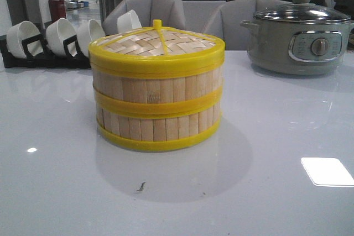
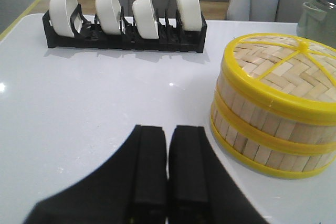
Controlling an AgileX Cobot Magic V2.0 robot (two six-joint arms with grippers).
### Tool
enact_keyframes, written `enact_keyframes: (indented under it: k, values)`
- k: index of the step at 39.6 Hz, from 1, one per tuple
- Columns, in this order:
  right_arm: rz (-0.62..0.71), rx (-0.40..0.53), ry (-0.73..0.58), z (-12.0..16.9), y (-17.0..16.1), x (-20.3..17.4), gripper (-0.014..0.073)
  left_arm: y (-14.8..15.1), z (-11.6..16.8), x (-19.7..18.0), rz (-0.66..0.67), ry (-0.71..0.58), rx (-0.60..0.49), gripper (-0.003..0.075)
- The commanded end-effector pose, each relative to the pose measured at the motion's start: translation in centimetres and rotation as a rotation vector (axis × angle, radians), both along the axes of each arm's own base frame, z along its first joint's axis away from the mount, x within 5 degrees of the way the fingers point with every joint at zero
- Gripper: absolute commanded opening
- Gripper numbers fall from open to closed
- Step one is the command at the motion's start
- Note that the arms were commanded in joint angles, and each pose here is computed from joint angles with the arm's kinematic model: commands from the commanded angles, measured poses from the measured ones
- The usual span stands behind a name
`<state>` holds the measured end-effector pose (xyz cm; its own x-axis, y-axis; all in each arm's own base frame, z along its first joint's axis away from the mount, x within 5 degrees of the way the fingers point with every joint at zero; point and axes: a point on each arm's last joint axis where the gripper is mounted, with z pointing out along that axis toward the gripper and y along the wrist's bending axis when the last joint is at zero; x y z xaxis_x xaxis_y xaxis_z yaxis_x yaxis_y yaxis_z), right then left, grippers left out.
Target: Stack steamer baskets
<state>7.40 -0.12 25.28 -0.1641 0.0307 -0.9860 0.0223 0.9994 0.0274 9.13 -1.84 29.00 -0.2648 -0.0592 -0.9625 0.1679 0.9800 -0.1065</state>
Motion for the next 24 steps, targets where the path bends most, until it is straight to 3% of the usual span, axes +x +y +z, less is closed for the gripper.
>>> enact_keyframes:
  k: [1,12,24]
  values:
    - [-0.008,-0.014,-0.106,1.7,-0.08,0.12,0.0048,-0.11,1.6,0.13,-0.007,-0.098,-0.028,0.0087]
    - [-0.008,-0.014,-0.106,1.7,-0.08,0.12,0.0048,-0.11,1.6,0.13,-0.008,-0.099,-0.026,0.0087]
    - [-0.008,-0.014,-0.106,1.7,-0.08,0.12,0.0048,0.42,1.85,-0.56,0.015,-0.152,0.054,0.0087]
